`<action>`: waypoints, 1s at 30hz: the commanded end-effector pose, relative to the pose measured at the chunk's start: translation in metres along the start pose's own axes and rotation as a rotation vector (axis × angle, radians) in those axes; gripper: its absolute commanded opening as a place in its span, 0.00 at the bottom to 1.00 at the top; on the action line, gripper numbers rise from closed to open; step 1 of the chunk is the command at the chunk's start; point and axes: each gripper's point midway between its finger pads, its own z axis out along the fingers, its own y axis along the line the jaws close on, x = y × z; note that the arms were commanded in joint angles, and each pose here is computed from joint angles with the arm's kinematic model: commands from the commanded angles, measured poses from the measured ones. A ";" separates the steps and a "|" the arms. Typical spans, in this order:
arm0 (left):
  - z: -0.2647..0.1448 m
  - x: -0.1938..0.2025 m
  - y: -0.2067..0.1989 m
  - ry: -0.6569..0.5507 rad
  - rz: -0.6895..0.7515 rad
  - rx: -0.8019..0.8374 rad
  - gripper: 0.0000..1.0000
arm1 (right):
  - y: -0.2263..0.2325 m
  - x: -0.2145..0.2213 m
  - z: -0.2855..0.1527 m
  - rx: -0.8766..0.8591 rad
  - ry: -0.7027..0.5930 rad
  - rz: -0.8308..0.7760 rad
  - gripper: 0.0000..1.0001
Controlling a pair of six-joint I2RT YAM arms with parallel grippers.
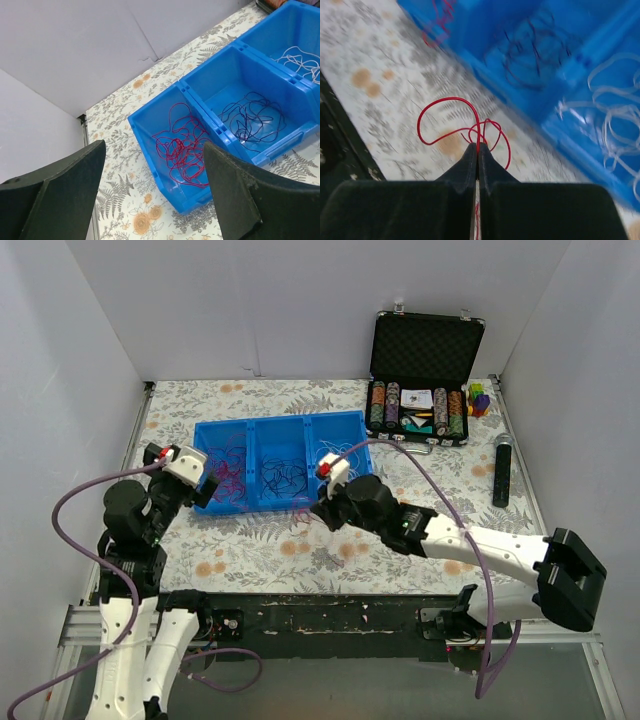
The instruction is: Untangle the cables
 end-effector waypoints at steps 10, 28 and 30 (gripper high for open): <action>-0.053 -0.024 -0.014 -0.106 -0.048 -0.015 0.77 | 0.124 -0.214 0.060 -0.475 -0.521 -0.102 0.01; -0.063 -0.023 -0.012 -0.099 -0.025 -0.039 0.77 | 0.100 -0.313 0.095 -0.376 -0.742 -0.206 0.01; -0.062 -0.023 -0.012 -0.101 -0.027 -0.034 0.77 | 0.092 -0.327 0.087 -0.373 -0.766 -0.196 0.01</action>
